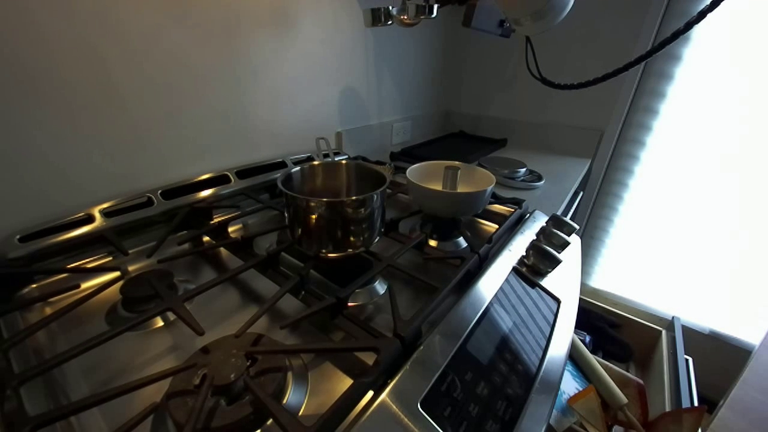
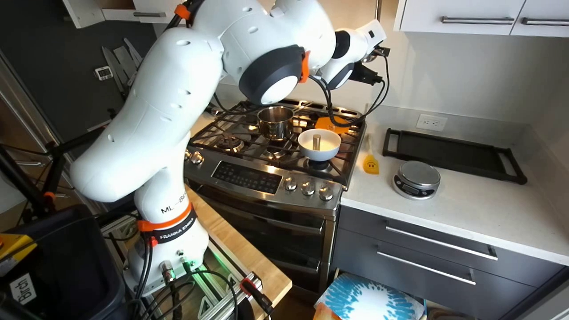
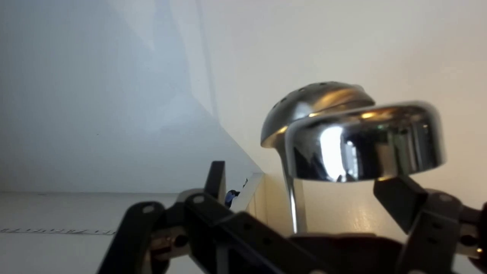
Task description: Unhang one silver ladle and put it in the silver pot
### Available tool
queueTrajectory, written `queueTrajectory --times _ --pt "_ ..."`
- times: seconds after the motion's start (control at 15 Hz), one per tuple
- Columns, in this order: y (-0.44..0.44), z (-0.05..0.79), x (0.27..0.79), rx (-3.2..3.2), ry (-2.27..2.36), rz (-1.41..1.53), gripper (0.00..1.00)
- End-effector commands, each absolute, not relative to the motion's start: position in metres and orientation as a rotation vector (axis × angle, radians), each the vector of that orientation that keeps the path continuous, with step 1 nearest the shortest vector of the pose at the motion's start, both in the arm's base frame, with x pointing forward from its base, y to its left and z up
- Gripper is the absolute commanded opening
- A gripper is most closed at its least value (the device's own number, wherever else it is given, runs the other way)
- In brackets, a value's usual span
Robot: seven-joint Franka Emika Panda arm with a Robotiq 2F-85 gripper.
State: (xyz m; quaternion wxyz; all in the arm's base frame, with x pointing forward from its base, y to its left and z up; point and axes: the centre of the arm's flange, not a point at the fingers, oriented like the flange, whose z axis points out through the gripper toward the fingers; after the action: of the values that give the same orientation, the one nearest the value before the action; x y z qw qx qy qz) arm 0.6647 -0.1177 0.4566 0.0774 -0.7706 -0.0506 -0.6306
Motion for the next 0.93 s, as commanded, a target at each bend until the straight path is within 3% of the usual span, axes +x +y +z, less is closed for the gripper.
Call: queueTrajectory --times 0.0,0.87 --pt "-0.118 0.457 0.665 -2.308 -0.152 -1.889 1.0" --pt "-0.038 0.489 0.689 -2.339 -0.312 -2.295 1.0"
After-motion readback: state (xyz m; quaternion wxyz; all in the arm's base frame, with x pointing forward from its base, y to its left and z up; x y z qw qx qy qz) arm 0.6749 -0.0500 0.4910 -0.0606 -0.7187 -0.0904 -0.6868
